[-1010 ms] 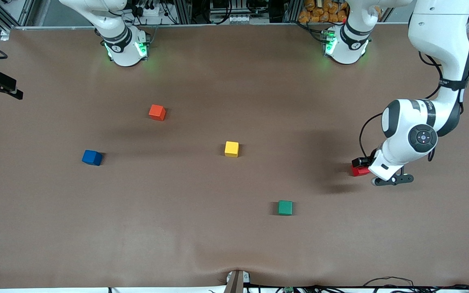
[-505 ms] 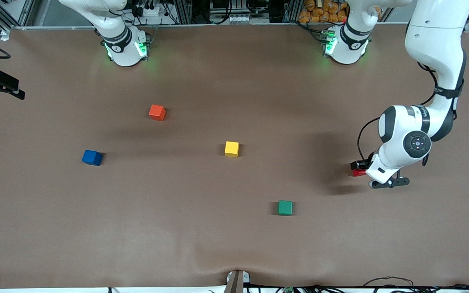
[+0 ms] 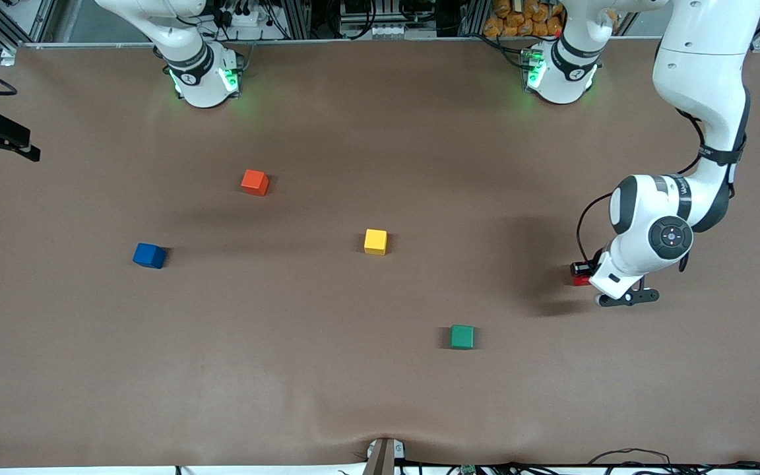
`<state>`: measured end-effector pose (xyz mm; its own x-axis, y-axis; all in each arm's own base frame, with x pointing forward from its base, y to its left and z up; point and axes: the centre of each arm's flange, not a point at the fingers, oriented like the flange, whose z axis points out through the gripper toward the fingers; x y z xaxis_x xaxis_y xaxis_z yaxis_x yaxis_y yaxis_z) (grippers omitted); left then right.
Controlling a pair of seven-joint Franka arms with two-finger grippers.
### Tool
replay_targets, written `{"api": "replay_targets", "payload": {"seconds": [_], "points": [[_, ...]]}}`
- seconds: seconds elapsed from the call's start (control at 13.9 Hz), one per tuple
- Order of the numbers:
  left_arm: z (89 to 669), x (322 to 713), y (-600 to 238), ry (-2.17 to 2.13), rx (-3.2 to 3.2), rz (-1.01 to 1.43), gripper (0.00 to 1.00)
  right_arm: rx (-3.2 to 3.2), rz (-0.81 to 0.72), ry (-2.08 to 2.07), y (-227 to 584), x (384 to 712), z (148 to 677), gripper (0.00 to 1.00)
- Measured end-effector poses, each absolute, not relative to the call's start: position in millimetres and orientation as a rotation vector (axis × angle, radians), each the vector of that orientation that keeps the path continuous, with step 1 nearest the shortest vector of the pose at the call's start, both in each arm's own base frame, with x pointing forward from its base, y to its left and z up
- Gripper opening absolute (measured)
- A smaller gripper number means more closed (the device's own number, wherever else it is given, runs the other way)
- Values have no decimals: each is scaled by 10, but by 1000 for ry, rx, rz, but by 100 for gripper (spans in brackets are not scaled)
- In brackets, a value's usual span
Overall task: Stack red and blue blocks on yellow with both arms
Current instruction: 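Close the left gripper on the red cube and lift it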
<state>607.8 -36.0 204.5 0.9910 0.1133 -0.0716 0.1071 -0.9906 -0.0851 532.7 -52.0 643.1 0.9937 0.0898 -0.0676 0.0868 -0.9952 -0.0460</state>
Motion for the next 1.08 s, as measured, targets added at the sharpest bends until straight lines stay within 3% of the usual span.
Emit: {"api": "replay_targets", "payload": {"seconds": [0.43, 1.08], "points": [[2143, 6135, -393, -164, -3059, 86, 56, -3092, 125, -127, -553, 5317, 6416, 100], [3130, 6091, -881, -58, -3103, 8, 56, -3091, 129, -124, -565, 5314, 6412, 100]]}}
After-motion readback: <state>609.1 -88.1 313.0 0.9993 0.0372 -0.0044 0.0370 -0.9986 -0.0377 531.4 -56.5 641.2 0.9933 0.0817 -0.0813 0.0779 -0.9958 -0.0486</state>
